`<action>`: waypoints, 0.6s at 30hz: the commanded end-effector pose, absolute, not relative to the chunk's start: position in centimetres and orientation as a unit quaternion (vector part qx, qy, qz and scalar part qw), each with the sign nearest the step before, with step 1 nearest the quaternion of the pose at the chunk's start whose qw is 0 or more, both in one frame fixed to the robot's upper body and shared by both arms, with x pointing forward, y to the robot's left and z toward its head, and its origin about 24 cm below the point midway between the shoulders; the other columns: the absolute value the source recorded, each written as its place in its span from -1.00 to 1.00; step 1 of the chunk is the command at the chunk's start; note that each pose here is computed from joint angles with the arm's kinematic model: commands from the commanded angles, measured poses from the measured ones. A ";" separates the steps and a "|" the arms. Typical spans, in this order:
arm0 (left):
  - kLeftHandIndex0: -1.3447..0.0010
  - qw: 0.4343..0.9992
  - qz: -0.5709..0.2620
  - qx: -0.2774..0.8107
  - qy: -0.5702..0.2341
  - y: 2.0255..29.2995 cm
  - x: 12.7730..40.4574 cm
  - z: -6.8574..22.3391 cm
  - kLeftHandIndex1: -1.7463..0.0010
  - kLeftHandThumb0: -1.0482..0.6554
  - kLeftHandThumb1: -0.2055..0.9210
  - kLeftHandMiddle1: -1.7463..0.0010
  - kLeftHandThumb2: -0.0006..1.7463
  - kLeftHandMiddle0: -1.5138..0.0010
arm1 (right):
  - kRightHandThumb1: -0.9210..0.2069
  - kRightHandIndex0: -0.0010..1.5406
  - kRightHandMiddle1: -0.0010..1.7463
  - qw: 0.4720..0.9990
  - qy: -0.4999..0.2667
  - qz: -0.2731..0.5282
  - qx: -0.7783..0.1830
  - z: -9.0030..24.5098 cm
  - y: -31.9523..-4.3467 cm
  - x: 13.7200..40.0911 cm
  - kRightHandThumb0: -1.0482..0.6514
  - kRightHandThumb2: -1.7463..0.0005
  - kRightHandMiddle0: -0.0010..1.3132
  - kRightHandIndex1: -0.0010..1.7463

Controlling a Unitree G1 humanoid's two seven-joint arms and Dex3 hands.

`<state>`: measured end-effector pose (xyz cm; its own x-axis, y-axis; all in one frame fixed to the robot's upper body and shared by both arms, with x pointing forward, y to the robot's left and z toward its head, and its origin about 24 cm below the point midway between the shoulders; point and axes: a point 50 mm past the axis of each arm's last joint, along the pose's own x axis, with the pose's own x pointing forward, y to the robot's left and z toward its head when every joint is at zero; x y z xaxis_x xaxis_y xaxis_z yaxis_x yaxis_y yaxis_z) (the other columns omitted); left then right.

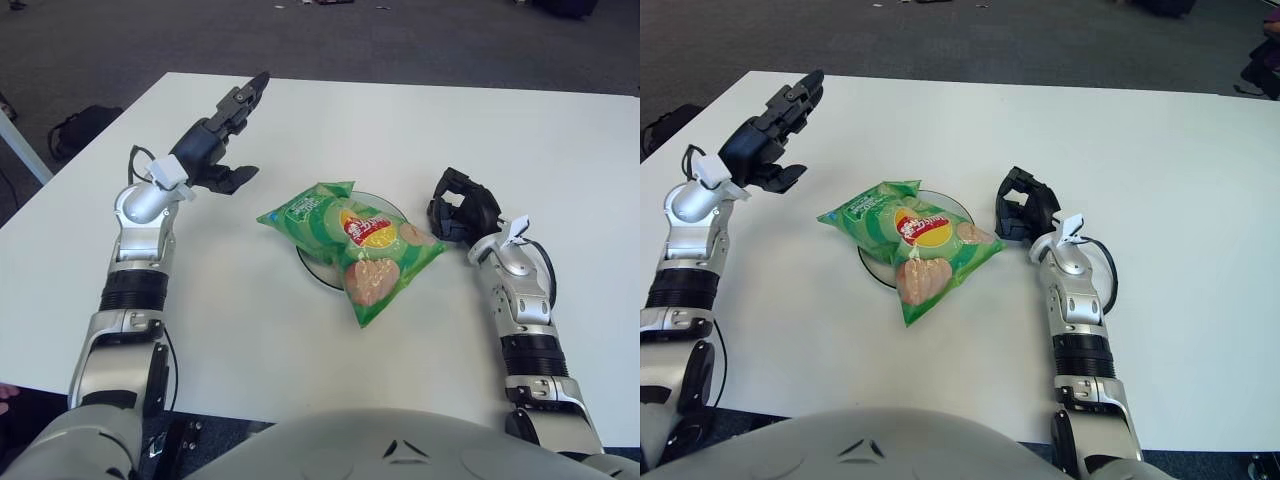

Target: Put the snack into the plate.

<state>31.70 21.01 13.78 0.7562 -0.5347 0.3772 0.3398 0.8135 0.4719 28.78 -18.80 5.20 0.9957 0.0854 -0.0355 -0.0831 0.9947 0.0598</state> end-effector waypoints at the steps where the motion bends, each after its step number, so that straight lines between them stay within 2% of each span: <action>1: 1.00 0.930 -0.225 0.152 -0.248 20.9 32.2 13.9 0.35 -0.85 0.76 0.84 -0.41 0.88 | 0.21 0.64 1.00 0.995 0.076 0.013 0.064 2.0 -18.8 27.6 -0.37 -0.62 0.04 1.00; 4: 1.00 0.944 -0.211 0.113 -0.225 21.3 32.2 13.1 0.20 -0.76 0.59 0.49 -0.25 0.96 | 0.23 0.65 1.00 0.995 0.067 0.002 0.076 2.0 -18.7 27.6 -0.38 -0.64 0.05 1.00; 6: 1.00 0.956 -0.193 0.084 -0.206 21.4 32.0 12.3 0.12 -0.70 0.52 0.34 -0.18 0.97 | 0.24 0.65 1.00 0.995 0.063 -0.003 0.081 2.0 -18.7 27.6 -0.38 -0.64 0.06 1.00; 7: 1.00 0.961 -0.182 0.068 -0.196 21.5 31.8 11.9 -0.15 -0.59 0.40 0.09 -0.06 0.91 | 0.24 0.65 1.00 0.995 0.061 -0.005 0.083 2.0 -18.7 27.6 -0.38 -0.64 0.06 1.00; 8: 1.00 0.968 -0.167 0.046 -0.184 21.4 31.6 11.4 -0.33 -0.52 0.31 -0.08 0.05 0.89 | 0.24 0.65 1.00 0.995 0.060 -0.006 0.085 1.9 -18.7 27.6 -0.38 -0.65 0.06 1.00; 10: 0.97 0.975 -0.141 0.014 -0.170 21.1 31.3 10.9 -0.61 -0.41 0.22 -0.36 0.16 0.78 | 0.25 0.66 1.00 0.995 0.058 -0.008 0.086 1.9 -18.6 27.6 -0.38 -0.65 0.06 1.00; 12: 0.75 0.980 -0.116 -0.011 -0.162 20.7 31.2 10.5 -0.80 -0.10 0.22 -0.56 0.19 0.53 | 0.25 0.65 1.00 0.994 0.056 -0.009 0.089 1.9 -18.6 27.6 -0.38 -0.65 0.06 1.00; 14: 0.58 0.983 -0.097 -0.026 -0.153 20.4 31.1 10.2 -0.92 0.09 0.06 -0.82 0.38 0.35 | 0.25 0.65 1.00 0.994 0.053 -0.010 0.092 1.9 -18.6 27.6 -0.38 -0.65 0.07 1.00; 18: 0.37 0.987 -0.077 -0.038 -0.136 19.7 30.9 9.4 -0.93 0.19 -0.16 -0.95 0.56 0.16 | 0.26 0.65 1.00 0.994 0.048 -0.013 0.098 1.9 -18.6 27.6 -0.38 -0.65 0.07 1.00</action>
